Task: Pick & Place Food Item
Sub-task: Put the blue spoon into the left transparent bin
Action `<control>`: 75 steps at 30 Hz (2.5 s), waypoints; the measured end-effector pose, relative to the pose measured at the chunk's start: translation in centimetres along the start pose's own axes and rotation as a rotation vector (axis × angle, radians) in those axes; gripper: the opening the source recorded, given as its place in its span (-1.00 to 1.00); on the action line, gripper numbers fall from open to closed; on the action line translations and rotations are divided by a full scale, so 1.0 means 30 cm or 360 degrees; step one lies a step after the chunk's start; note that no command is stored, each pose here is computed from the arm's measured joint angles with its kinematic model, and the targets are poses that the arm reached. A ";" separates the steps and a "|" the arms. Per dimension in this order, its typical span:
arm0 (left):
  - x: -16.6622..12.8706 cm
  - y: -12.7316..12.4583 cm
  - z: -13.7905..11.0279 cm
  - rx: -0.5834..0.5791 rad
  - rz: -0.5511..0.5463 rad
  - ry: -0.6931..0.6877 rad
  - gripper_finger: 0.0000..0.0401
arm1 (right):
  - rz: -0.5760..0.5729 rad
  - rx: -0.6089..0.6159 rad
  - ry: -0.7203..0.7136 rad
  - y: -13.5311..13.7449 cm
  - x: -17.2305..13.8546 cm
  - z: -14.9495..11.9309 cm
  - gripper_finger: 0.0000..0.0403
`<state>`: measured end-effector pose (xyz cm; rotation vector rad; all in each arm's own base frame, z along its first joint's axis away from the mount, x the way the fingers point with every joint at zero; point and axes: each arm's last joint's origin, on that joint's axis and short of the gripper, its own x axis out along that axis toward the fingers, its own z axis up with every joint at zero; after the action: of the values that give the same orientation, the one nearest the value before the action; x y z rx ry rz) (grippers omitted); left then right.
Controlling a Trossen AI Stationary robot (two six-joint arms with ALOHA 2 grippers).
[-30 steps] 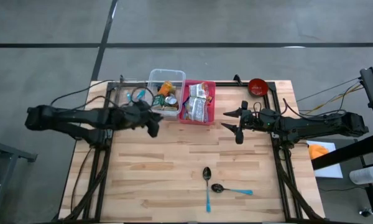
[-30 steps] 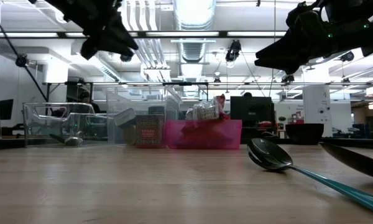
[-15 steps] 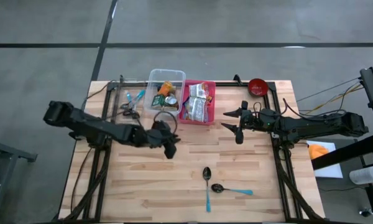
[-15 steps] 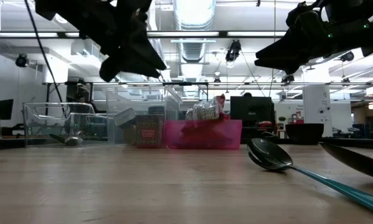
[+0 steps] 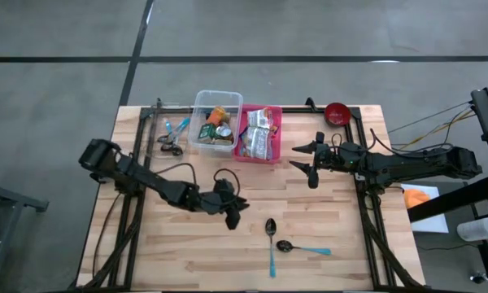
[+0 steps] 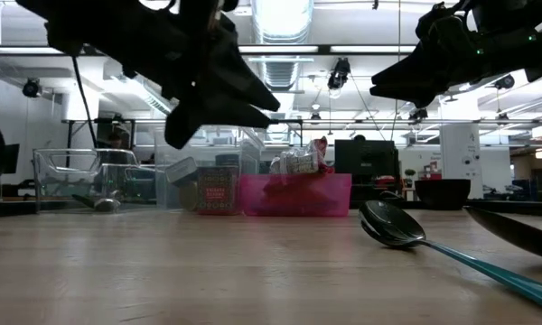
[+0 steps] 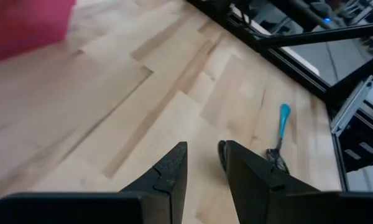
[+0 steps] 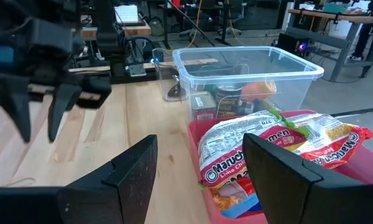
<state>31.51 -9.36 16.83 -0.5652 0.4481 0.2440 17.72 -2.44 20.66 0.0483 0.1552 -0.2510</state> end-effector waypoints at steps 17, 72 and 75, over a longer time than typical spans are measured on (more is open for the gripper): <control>0.229 -0.094 -0.097 0.0039 -0.0143 0.0160 -0.45 | 0.0000 -0.0001 0.0000 0.000 0.000 0.000 0.17; 0.349 -0.055 -0.109 0.0287 -0.0226 0.0242 0.03 | 0.0000 0.0001 0.0000 0.000 0.000 0.000 0.17; 0.353 -0.055 -0.111 0.0287 -0.0237 0.0228 0.03 | 0.0000 -0.0001 0.0000 0.000 0.000 0.000 0.17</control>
<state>40.22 -11.53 10.10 -0.4379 0.5583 0.0200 17.72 -2.44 20.67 0.0477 0.1550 -0.2510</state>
